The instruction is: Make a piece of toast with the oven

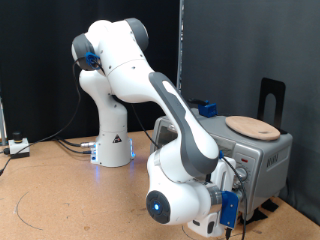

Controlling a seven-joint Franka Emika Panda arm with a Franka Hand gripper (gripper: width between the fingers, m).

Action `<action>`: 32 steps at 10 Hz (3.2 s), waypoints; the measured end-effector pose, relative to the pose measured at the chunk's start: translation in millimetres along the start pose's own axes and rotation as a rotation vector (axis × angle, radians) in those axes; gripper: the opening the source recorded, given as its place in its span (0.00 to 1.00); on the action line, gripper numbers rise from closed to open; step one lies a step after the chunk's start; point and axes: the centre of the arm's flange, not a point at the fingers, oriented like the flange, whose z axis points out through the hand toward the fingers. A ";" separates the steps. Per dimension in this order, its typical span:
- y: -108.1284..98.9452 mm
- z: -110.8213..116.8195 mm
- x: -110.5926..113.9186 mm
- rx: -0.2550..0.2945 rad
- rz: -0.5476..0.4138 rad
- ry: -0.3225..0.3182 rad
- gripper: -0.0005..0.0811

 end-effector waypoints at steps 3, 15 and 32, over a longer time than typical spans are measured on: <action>7.3 -2.9 2.9 0.022 0.037 0.005 0.19; 11.5 -11.3 6.0 0.032 0.047 0.013 0.99; 10.2 -8.3 -3.2 0.053 -0.209 0.093 0.12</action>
